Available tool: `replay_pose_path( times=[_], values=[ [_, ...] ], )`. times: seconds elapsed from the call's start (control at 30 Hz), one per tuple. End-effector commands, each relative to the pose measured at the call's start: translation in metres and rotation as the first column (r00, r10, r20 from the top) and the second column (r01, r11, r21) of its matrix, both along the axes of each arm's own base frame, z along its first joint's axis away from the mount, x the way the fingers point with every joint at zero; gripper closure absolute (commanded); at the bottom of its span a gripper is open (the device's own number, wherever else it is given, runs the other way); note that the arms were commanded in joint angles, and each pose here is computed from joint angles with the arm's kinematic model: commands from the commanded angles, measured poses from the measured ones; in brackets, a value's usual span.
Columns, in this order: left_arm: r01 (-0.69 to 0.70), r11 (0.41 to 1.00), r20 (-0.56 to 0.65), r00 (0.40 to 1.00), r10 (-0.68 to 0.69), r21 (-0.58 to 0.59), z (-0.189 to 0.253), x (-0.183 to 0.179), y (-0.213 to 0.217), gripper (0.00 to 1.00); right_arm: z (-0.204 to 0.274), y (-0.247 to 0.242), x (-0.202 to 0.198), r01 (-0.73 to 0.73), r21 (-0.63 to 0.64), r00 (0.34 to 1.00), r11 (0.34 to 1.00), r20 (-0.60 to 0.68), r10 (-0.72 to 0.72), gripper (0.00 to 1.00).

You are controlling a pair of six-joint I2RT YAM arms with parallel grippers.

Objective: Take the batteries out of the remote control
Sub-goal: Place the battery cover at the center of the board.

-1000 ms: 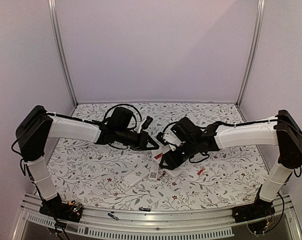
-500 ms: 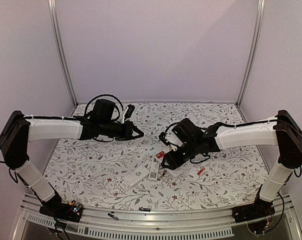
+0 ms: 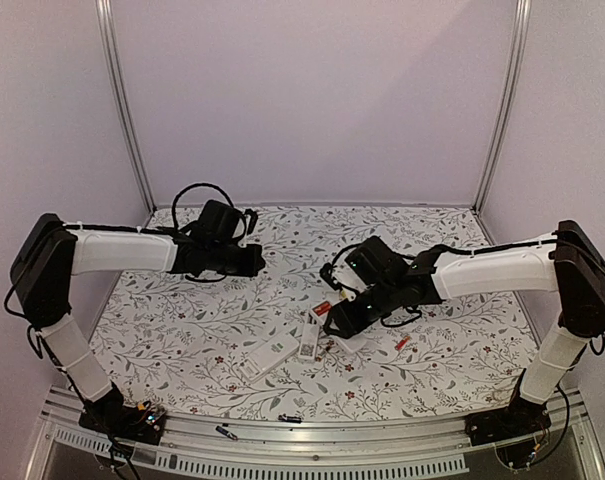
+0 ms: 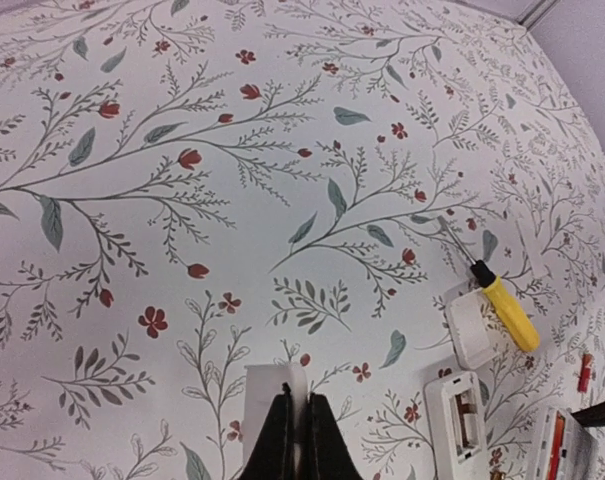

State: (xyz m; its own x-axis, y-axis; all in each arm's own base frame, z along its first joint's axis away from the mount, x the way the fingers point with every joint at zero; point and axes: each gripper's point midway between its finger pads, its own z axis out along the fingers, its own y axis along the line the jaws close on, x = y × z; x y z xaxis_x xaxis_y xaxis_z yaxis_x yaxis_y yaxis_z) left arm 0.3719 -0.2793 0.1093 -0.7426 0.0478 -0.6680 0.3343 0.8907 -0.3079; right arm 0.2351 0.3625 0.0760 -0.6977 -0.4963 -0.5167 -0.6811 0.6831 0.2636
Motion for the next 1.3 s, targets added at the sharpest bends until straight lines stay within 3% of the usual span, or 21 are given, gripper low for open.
replay_pose_path(
  times=[0.0,0.13,0.27,0.57,0.73,1.07,1.27],
  values=[
    [-0.042,0.984,0.010,0.999,0.041,0.172,-0.025,0.009,0.009,1.00,0.012,-0.001,0.003,0.019,0.029,0.999,0.999,0.032,-0.020,0.65],
    [-0.048,0.962,-0.012,0.999,0.053,0.270,-0.046,0.006,0.012,1.00,0.010,-0.003,0.003,0.026,0.025,0.999,0.999,0.031,-0.027,0.65],
    [-0.028,0.955,-0.041,0.998,0.042,0.296,-0.058,0.001,0.009,0.99,0.009,-0.003,0.004,0.031,0.024,0.999,0.999,0.029,-0.032,0.65],
    [-0.016,0.962,-0.060,0.998,0.034,0.274,-0.059,-0.002,0.006,0.67,0.009,-0.003,0.005,0.038,0.022,0.999,0.999,0.030,-0.039,0.65],
    [-0.018,0.968,-0.049,0.998,0.031,0.250,-0.049,-0.004,0.005,0.58,0.005,-0.007,0.004,0.046,0.010,0.999,0.999,0.027,-0.046,0.65],
    [-0.049,0.993,0.019,0.999,0.048,0.105,0.000,-0.016,0.014,0.30,-0.013,-0.046,-0.009,0.092,-0.074,0.996,0.993,-0.009,-0.093,0.64],
    [-0.083,0.996,0.035,0.996,0.082,0.023,0.021,-0.018,0.026,0.26,-0.035,-0.056,-0.025,0.072,-0.133,0.995,0.989,-0.061,-0.080,0.64]
  ],
)
